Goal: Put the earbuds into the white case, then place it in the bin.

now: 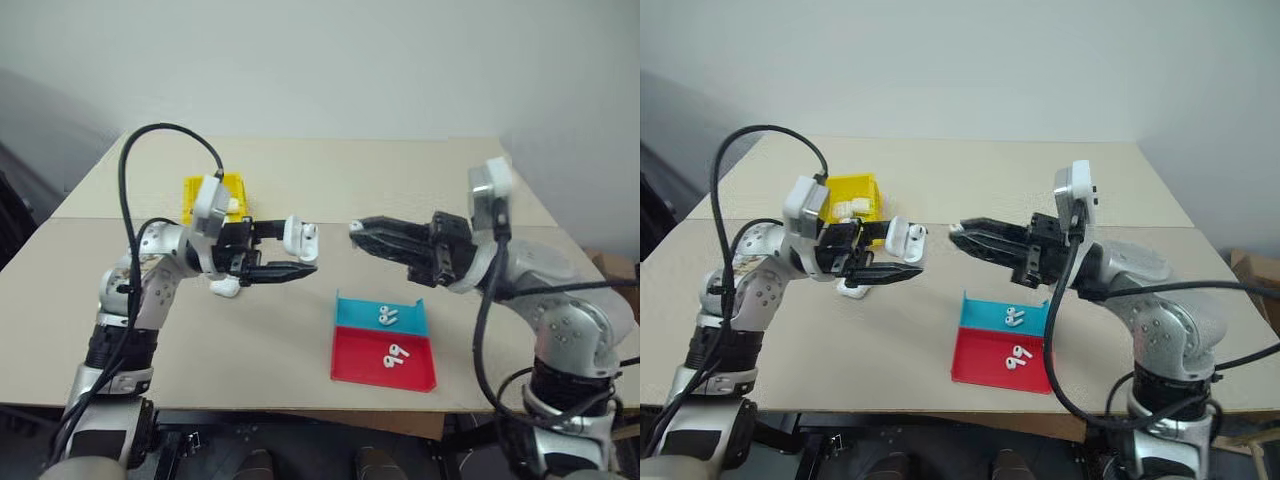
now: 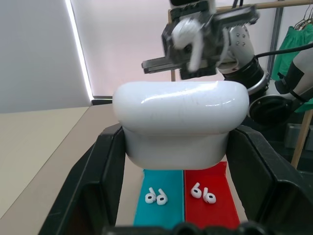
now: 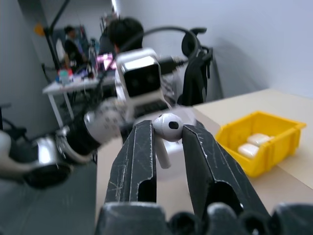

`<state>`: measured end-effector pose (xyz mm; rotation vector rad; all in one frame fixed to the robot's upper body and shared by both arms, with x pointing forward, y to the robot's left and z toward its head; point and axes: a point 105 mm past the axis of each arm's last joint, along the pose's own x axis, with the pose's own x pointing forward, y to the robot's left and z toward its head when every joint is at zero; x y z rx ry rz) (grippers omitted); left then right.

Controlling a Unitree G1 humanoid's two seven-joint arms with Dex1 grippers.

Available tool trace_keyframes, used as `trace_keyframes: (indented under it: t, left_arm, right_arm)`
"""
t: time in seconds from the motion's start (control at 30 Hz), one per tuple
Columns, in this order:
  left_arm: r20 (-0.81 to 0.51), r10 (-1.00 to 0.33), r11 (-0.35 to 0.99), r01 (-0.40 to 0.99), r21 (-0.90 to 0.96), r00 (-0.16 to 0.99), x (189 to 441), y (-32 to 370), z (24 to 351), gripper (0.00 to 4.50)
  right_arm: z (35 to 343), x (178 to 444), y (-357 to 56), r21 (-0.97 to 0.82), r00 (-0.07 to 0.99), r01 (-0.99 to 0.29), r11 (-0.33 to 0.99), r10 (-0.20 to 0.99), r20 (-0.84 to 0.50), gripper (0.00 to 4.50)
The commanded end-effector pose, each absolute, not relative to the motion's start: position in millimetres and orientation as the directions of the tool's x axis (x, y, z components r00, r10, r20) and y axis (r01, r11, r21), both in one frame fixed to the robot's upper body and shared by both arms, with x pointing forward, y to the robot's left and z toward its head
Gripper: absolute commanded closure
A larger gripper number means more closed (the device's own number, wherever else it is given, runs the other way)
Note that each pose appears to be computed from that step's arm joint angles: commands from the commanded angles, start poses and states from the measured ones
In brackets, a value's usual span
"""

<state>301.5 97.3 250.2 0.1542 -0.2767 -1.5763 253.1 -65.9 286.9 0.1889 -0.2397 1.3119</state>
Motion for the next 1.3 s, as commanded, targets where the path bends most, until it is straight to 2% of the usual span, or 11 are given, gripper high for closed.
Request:
trace_keyframes:
  t: [0.03,0.3,0.87,0.9,1.07,1.3]
  left_arm:
    - [0.086,-0.995,-0.029,0.949,0.315,-0.059,302,90,261,1.72]
    - [0.093,-0.992,-0.048,0.944,0.326,-0.082,303,86,266,1.72]
    - [0.1,-0.992,-0.038,0.941,0.336,-0.075,301,90,267,1.72]
    - [0.1,-0.992,-0.037,0.941,0.337,-0.075,301,90,267,1.72]
    - [0.101,-0.992,-0.033,0.941,0.336,-0.071,302,90,267,1.72]
    - [0.095,-0.994,-0.015,0.948,0.318,-0.048,307,89,260,1.72]
  right_arm:
    - [301,241,-53,-0.014,0.244,-0.965,0.261,0.918,0.313,3.88]
    - [284,252,-39,0.008,0.315,-0.946,0.323,0.916,0.249,3.88]
    - [266,251,-39,-0.061,0.304,-0.946,0.317,0.939,0.162,3.88]
    - [265,251,-39,-0.066,0.301,-0.947,0.314,0.941,0.155,3.16]
    - [265,248,-42,-0.094,0.294,-0.947,0.308,0.946,0.139,1.57]
    - [274,234,-56,-0.142,0.243,-0.955,0.26,0.962,0.124,1.57]
